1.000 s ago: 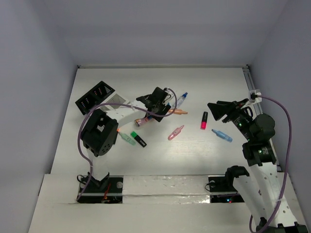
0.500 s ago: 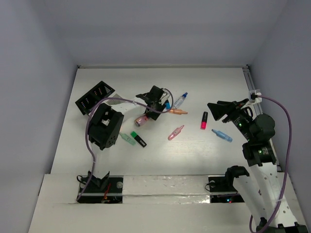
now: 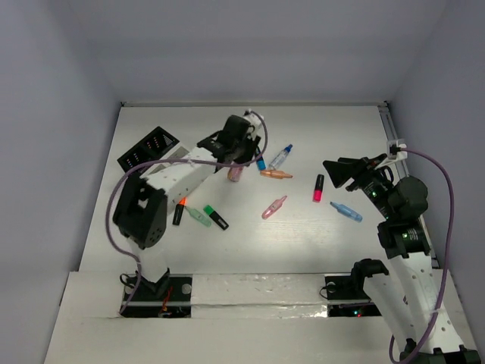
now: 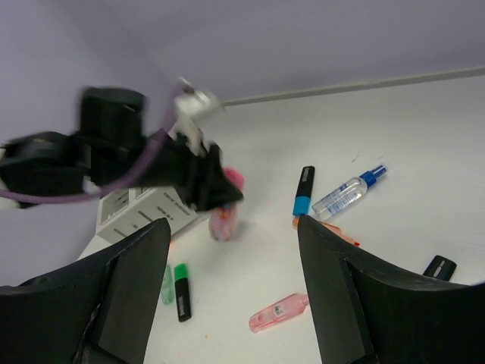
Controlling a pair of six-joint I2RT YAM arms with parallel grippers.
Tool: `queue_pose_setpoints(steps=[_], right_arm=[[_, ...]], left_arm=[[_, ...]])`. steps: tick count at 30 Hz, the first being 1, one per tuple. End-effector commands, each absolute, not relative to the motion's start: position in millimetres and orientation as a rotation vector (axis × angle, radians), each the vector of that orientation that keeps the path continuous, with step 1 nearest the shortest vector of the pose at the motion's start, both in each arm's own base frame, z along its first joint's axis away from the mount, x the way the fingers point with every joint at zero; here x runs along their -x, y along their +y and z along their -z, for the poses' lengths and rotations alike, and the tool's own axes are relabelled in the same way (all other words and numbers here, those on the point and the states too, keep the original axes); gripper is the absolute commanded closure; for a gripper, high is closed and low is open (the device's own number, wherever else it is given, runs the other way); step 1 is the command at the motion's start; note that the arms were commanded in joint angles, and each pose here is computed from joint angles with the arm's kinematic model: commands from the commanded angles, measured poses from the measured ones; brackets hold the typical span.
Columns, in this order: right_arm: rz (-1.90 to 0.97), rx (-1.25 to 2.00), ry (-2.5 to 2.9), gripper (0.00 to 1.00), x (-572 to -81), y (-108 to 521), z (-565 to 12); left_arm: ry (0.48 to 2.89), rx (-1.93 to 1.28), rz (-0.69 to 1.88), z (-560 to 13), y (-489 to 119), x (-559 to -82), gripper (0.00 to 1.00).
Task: Sort the stationery into containers
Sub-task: Pick up the pen from the center of the board, then place the pen in the storage box.
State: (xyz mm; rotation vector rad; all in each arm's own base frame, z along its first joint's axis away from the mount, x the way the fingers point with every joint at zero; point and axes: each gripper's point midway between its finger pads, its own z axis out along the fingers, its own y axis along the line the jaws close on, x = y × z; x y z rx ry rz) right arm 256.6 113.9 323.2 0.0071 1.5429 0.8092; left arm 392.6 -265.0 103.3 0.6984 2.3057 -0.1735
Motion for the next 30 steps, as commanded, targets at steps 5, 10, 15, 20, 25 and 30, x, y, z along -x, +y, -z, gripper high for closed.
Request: queue_pose_setpoints(steps=[5,10,15,20,25,30], right_arm=[[-0.8,0.012,1.518,0.26,-259,115,-330],[-0.829,0.026,1.522,0.25,-259,120,-328],[-0.845,0.035,1.524,0.25,-259,123,-327],[-0.845,0.034,1.525,0.25,-260,123,-326],[-0.848,0.037,1.523,0.25,-259,123,-326],[-0.856,0.04,1.526,0.25,-260,125,-325]], left_arm=[[1.627,-0.019,0.328,-362,-171,-436,1.0],[1.444,0.311,0.183,-381,-51,-437,1.0],[1.384,0.388,0.088,-376,-3,-438,1.0],[1.398,0.393,0.053,-362,14,-448,1.0],[1.432,0.378,-0.029,-341,31,-456,1.0],[1.482,0.348,-0.051,-312,33,-465,1.0]])
